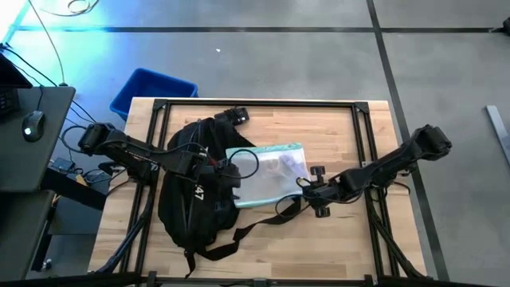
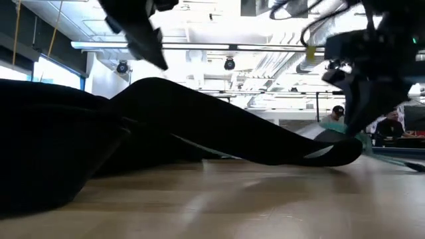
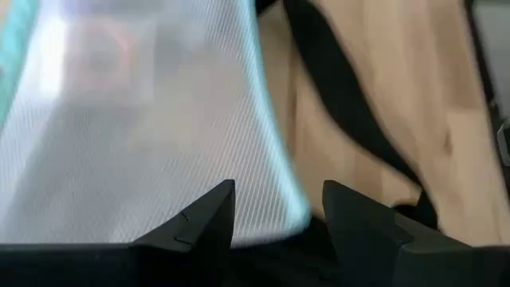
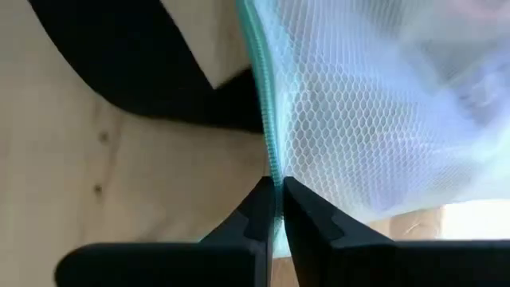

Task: Unpack backpack
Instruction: Remove the blue earphones from the transparent zip bag

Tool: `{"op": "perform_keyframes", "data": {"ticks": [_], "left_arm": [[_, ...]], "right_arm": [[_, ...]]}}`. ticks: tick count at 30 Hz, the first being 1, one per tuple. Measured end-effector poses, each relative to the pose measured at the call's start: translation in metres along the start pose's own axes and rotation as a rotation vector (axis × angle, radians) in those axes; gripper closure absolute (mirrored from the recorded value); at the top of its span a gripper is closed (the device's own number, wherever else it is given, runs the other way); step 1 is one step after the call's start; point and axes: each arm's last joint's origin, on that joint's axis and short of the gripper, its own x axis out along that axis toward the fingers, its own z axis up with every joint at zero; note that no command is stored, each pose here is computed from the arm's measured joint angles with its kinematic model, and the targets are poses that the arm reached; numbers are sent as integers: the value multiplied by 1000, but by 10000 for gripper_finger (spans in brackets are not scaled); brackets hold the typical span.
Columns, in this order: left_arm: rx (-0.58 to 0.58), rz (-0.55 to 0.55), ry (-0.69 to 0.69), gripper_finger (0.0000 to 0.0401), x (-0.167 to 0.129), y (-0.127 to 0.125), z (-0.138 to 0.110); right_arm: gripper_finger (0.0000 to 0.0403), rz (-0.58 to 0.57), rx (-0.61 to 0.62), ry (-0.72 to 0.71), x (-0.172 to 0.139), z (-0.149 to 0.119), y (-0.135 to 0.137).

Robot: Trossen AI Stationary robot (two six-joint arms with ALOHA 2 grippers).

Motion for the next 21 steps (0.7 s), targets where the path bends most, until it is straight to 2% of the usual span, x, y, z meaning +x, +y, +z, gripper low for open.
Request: {"op": "perform_keyframes", "data": {"ticks": [9, 21], "left_arm": [[74, 58, -227, 231, -1, -4, 20], [101, 75, -265, 231, 24, -7, 24]], "right_arm": [[401, -7, 52, -15, -32, 38, -28], [403, -12, 254, -57, -54, 65, -79]]}}
